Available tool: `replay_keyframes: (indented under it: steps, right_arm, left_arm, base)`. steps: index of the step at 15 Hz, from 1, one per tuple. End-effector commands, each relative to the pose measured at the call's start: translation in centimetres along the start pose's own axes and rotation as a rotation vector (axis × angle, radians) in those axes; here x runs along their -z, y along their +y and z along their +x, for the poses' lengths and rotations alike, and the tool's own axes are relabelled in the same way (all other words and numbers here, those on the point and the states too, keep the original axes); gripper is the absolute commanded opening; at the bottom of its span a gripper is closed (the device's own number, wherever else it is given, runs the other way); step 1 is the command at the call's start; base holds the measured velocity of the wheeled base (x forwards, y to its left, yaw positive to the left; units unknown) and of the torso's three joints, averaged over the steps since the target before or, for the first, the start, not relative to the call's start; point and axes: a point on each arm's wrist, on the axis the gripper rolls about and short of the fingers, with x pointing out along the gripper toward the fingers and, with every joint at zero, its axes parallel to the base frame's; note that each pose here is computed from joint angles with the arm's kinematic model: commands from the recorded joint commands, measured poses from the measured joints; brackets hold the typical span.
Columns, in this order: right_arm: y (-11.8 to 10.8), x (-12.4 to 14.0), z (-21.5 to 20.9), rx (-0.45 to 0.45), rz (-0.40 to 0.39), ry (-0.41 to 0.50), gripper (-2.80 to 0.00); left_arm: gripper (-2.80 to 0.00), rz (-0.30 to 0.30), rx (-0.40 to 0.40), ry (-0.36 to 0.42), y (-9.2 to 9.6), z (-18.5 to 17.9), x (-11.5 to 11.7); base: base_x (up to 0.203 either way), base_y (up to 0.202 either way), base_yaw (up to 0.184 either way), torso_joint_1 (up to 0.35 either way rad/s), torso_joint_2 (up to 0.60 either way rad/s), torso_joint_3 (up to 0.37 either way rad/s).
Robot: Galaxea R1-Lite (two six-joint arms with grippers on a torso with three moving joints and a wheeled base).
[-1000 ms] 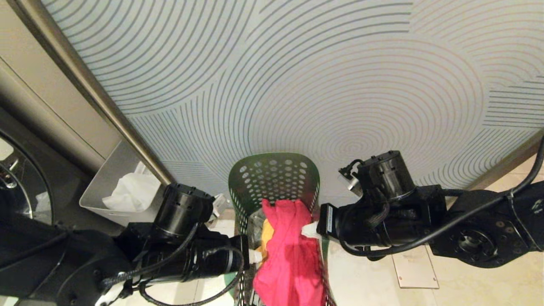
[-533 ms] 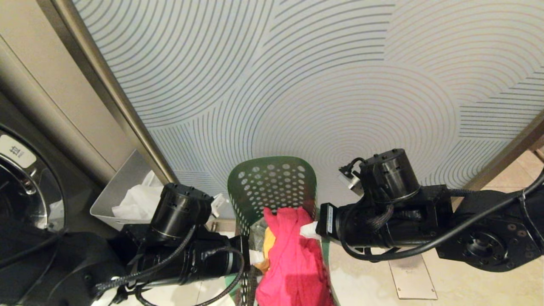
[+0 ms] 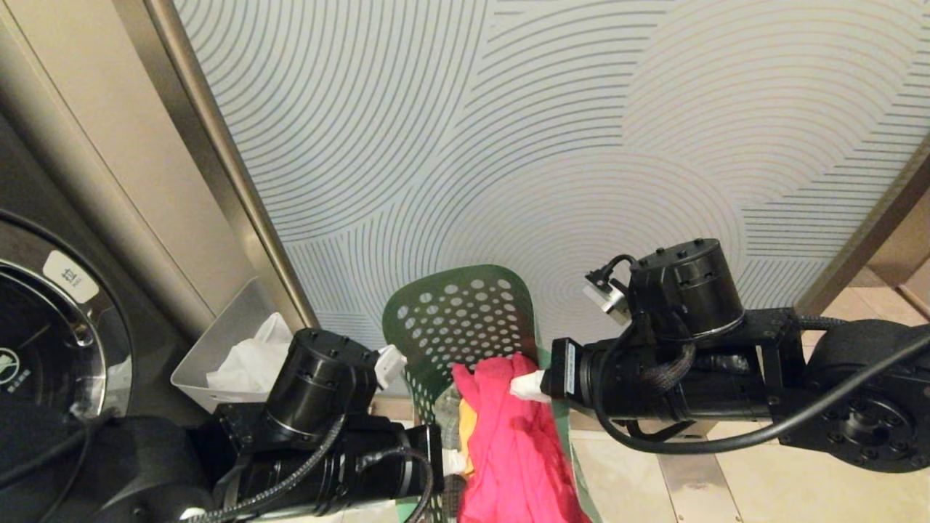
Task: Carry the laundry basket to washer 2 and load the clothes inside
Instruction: Pick up the clothes basket and put it beside the washing machine
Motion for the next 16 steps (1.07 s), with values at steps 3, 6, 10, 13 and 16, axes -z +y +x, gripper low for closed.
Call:
replay_keyframes:
  steps: [3,6,10,13,16]
  right_arm:
    - [-0.1,0.2,-0.5,0.005,0.002,-0.003,-2.8]
    - [0.0,0.1,-0.7,-0.001,-0.003,-0.006,-2.8]
    - [-0.5,0.6,-0.5,0.018,0.007,0.01,-2.8]
    - [-0.8,1.1,-0.9,0.023,-0.009,0.019,-2.8]
    - [-0.1,1.1,-1.7,-0.003,-0.048,0.005,-2.8]
  left_arm:
    - [-2.8,-0.003,-0.006,0.016,0.0,0.5,0.3]
    - [-2.8,-0.005,-0.009,-0.004,-0.1,0.1,0.2]
    - [-2.8,-0.006,-0.044,-0.004,0.4,0.4,0.6]
    - [-2.8,-0.009,-0.033,-0.01,0.2,0.4,0.4]
    - [-2.8,-0.006,-0.016,-0.027,-0.1,-0.5,0.4]
  base:
    - [0.0,0.0,0.0,0.002,0.01,0.203]
    - [0.0,0.0,0.0,0.005,0.0,0.194]
    - [0.0,0.0,0.0,0.003,0.0,0.194]
    - [0.0,0.0,0.0,-0.001,0.0,0.061]
    - [0.0,0.0,0.0,0.0,0.0,0.0]
